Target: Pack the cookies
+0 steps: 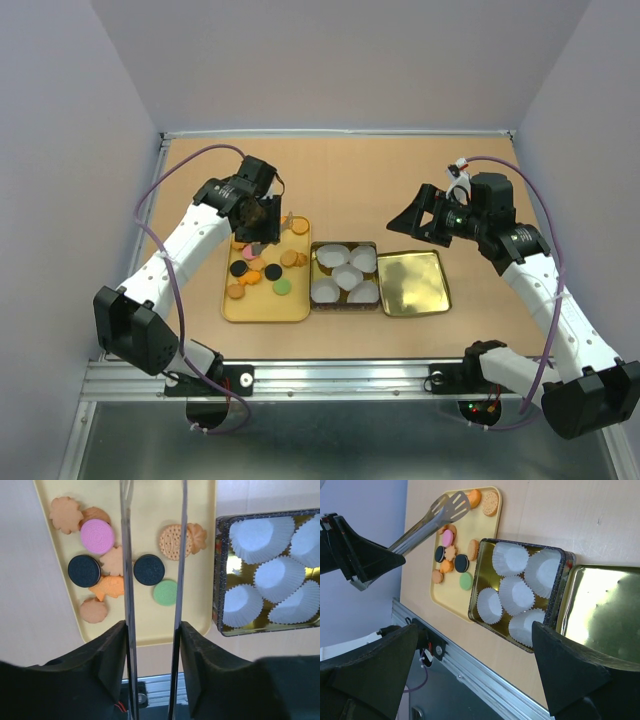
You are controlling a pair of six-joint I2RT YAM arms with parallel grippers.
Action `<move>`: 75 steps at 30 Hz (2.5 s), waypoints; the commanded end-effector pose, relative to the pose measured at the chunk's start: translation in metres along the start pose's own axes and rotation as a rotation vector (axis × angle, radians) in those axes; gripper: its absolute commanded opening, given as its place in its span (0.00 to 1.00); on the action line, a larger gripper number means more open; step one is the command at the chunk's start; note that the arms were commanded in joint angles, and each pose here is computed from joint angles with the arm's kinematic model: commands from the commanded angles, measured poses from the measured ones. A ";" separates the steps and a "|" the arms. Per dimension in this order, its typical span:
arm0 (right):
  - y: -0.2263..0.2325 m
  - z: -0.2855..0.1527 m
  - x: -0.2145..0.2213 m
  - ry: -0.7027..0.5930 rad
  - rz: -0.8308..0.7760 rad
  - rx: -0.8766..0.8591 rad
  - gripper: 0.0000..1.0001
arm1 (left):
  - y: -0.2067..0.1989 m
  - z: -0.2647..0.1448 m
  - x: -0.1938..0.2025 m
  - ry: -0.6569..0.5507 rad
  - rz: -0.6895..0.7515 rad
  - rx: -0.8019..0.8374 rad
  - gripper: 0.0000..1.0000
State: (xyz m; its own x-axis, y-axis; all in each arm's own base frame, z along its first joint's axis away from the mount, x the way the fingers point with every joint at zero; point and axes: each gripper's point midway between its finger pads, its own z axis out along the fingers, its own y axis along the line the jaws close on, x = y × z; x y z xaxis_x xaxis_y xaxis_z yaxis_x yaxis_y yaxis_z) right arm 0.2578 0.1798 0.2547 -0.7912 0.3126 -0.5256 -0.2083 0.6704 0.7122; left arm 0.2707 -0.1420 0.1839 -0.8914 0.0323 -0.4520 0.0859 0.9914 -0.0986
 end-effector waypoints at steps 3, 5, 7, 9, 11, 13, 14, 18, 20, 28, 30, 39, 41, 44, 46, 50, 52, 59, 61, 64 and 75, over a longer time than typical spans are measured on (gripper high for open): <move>-0.002 0.000 0.006 0.007 -0.010 0.000 1.00 | 0.006 -0.006 -0.006 -0.071 -0.049 -0.025 0.61; -0.001 0.000 0.005 0.005 -0.010 0.001 1.00 | 0.008 -0.003 -0.006 -0.067 -0.031 -0.037 0.62; -0.001 0.000 0.005 0.006 -0.008 0.002 1.00 | 0.015 0.001 -0.006 -0.068 -0.004 -0.075 0.62; -0.002 0.000 0.005 0.006 -0.010 0.004 1.00 | 0.018 0.005 -0.008 -0.076 0.012 -0.094 0.63; -0.003 0.001 0.007 0.011 -0.005 0.007 1.00 | 0.024 0.012 -0.007 -0.068 0.044 -0.127 0.64; -0.003 0.001 0.007 0.014 -0.004 0.009 1.00 | 0.028 0.022 -0.006 -0.057 0.059 -0.152 0.64; -0.003 0.000 0.006 0.013 -0.005 0.010 1.00 | 0.027 0.025 -0.005 -0.052 0.069 -0.152 0.64; -0.003 0.000 0.005 0.009 -0.005 0.015 1.00 | 0.020 0.041 -0.006 -0.039 0.094 -0.120 0.64; -0.003 -0.001 0.005 0.008 -0.007 0.020 1.00 | 0.014 0.046 -0.005 -0.022 0.100 -0.091 0.64; -0.008 -0.001 0.006 0.013 -0.013 0.044 1.00 | 0.006 0.064 -0.003 0.011 0.123 -0.060 0.62; -0.009 -0.001 0.006 0.014 -0.016 0.049 1.00 | 0.007 0.066 -0.001 0.025 0.120 -0.066 0.55; -0.014 0.002 0.004 0.020 -0.023 0.072 1.00 | 0.010 0.057 0.015 0.073 0.117 -0.061 0.38; -0.014 0.002 0.004 0.019 -0.028 0.073 1.00 | 0.009 0.047 0.011 0.053 0.110 -0.052 0.38; -0.015 0.002 0.002 0.014 -0.029 0.079 1.00 | 0.006 0.027 -0.001 0.017 0.096 -0.039 0.38; -0.014 0.003 0.001 0.015 -0.029 0.078 1.00 | 0.005 0.017 -0.004 0.018 0.090 -0.036 0.38; -0.014 0.004 0.002 0.023 -0.027 0.074 1.00 | -0.004 -0.009 -0.022 -0.031 0.066 -0.005 0.37; -0.015 0.004 0.003 0.026 -0.031 0.072 1.00 | -0.007 -0.023 -0.027 -0.051 0.054 0.018 0.37; -0.015 0.003 0.007 0.034 -0.028 0.065 1.00 | -0.029 -0.061 -0.021 -0.078 0.031 0.141 0.37; -0.016 0.003 0.009 0.038 -0.025 0.066 1.00 | -0.045 -0.069 -0.014 -0.075 0.040 0.203 0.37; -0.016 0.003 0.011 0.042 -0.021 0.063 1.00 | -0.071 -0.076 -0.002 -0.071 0.062 0.287 0.37; -0.016 -0.001 0.015 0.039 -0.022 0.059 1.00 | -0.137 -0.061 0.041 -0.026 0.153 0.389 0.35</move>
State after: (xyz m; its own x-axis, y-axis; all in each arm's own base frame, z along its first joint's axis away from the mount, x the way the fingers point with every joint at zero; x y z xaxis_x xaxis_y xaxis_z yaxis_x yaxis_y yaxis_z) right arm 0.2558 0.1715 0.2354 -0.8110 0.2867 -0.5099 -0.1667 0.7223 0.6712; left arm 0.1917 -0.2551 0.2332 -0.8474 0.2091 -0.4881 0.3983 0.8582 -0.3238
